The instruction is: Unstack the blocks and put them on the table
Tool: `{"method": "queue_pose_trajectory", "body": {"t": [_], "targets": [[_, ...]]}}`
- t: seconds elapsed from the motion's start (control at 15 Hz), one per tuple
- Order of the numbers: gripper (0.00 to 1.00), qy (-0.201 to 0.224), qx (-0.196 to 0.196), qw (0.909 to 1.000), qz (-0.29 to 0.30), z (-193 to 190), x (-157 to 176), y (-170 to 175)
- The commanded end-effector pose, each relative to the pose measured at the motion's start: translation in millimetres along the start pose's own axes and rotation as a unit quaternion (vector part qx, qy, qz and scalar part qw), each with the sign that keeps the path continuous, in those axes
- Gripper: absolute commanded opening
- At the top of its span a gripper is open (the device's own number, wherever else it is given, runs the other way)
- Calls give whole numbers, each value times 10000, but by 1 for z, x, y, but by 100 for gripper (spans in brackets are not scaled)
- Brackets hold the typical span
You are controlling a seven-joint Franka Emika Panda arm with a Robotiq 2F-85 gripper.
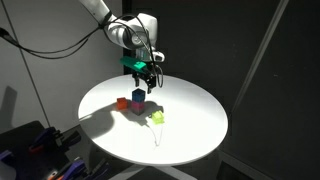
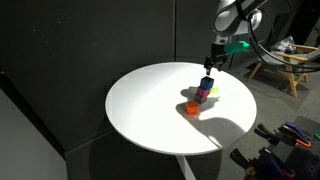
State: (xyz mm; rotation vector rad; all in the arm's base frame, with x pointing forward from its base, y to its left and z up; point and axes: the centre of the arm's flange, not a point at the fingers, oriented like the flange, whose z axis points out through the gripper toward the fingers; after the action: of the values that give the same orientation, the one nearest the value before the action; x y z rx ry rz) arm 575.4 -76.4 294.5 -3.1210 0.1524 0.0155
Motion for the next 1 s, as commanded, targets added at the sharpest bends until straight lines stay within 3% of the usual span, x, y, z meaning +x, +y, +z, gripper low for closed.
{"method": "queue_pose_trajectory", "body": {"t": [0.0, 0.93], "targets": [[100, -2, 0, 10000, 5, 0, -1, -1], [100, 27, 40, 10000, -22, 5, 7, -2]]}}
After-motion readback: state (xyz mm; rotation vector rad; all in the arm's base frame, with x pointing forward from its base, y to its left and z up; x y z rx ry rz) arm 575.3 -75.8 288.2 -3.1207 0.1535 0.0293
